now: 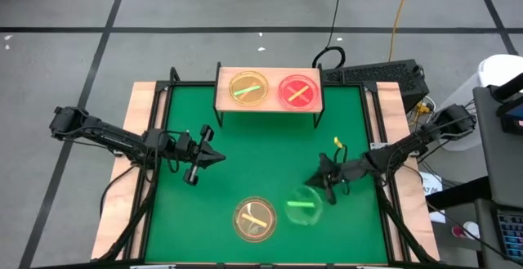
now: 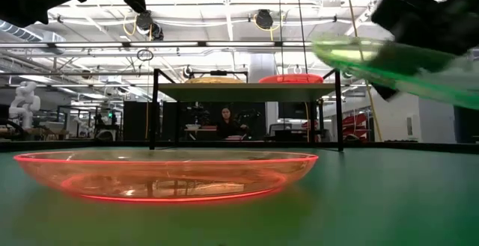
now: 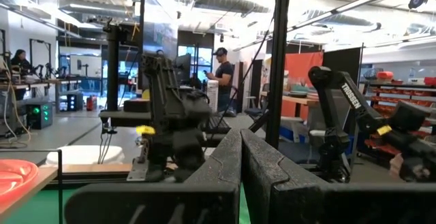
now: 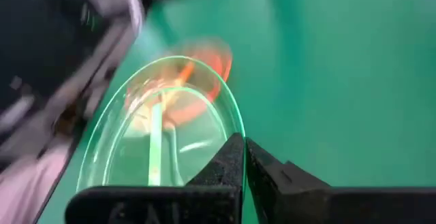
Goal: Place and stack plates onto a shelf
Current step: Stack the green plate on top of the green plate on the shelf
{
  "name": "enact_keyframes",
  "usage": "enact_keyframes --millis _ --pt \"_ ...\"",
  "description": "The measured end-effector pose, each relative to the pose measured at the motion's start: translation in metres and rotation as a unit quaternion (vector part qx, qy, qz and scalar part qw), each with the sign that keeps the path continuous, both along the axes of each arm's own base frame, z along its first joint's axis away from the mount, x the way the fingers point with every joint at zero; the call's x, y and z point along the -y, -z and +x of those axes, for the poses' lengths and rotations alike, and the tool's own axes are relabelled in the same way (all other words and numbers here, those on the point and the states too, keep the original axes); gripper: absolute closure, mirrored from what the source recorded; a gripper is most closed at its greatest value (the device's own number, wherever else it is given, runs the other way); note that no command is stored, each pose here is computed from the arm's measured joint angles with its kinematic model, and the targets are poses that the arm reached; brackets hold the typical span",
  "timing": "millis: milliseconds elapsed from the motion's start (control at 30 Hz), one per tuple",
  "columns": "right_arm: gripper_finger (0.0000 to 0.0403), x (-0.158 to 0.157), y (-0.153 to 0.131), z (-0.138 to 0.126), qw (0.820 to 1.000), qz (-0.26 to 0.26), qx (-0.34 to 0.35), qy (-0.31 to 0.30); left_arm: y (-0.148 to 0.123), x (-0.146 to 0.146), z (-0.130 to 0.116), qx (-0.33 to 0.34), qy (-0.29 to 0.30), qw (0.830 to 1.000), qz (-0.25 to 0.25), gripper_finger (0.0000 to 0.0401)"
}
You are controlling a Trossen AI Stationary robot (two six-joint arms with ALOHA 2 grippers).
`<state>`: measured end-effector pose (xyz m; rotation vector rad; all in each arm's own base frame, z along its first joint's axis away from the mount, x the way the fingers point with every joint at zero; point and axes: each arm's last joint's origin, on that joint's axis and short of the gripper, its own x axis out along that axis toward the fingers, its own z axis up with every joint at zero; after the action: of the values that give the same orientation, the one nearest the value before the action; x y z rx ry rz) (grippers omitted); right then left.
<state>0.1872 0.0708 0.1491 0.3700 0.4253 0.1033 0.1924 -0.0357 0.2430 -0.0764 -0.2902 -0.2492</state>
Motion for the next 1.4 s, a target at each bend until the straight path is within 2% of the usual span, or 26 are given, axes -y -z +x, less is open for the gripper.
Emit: enact_keyframes --millis 67,133,200,300,367,433,500,600,800,933,1000,1133,1333,1400 --pt "0.0403 0.008 -0.010 0.006 0.997 -0.023 0.062 0.045 0.000 0.000 0.000 0.000 0.000 1.000 0.000 0.0397" --pt "0.0403 0.018 -0.024 0.011 0.983 -0.039 0.132 0.125 0.000 0.000 0.000 0.000 0.000 1.000 0.000 0.0397" --pt "0.0403 0.031 -0.037 0.013 0.954 -0.036 0.192 0.225 0.000 0.000 0.000 0.000 0.000 1.000 0.000 0.0397" --pt "0.0403 0.050 -0.055 0.012 0.898 -0.020 0.267 0.348 0.000 0.000 0.000 0.000 0.000 1.000 0.000 0.0397" --pt "0.0403 0.062 -0.065 0.010 0.868 -0.006 0.309 0.389 0.000 0.000 0.000 0.000 0.000 1.000 -0.001 0.0397" --pt "0.0403 0.072 -0.074 0.013 0.854 -0.001 0.334 0.400 0.000 0.000 0.000 0.000 0.000 1.000 0.000 0.0397" --pt "0.0403 0.080 -0.083 0.020 0.853 -0.005 0.344 0.394 0.000 0.000 0.000 0.001 -0.001 1.000 0.003 0.0397" --pt "0.0403 0.091 -0.097 0.041 0.862 -0.023 0.330 0.385 0.000 -0.001 0.000 0.001 -0.007 1.000 0.002 0.0397" --pt "0.0403 0.119 -0.121 0.097 0.892 -0.092 0.253 0.364 0.000 -0.001 0.000 0.000 -0.014 1.000 -0.002 0.0397" --pt "0.0403 0.141 -0.126 0.129 0.903 -0.132 0.179 0.368 0.000 -0.001 0.000 -0.001 -0.013 1.000 -0.003 0.0397" --pt "0.0403 0.153 -0.126 0.140 0.903 -0.141 0.153 0.377 0.000 -0.001 0.000 -0.002 -0.013 1.000 -0.003 0.0397" --pt "0.0403 0.176 -0.124 0.151 0.893 -0.139 0.145 0.403 0.000 -0.001 0.000 -0.002 -0.013 1.000 -0.003 0.0397" --pt "0.0403 0.206 -0.113 0.150 0.876 -0.123 0.135 0.445 0.001 -0.001 0.000 -0.004 -0.013 1.000 -0.003 0.0397" --pt "0.0403 0.214 -0.109 0.149 0.877 -0.124 0.129 0.447 0.001 -0.001 0.000 -0.004 -0.013 1.000 -0.003 0.0397"
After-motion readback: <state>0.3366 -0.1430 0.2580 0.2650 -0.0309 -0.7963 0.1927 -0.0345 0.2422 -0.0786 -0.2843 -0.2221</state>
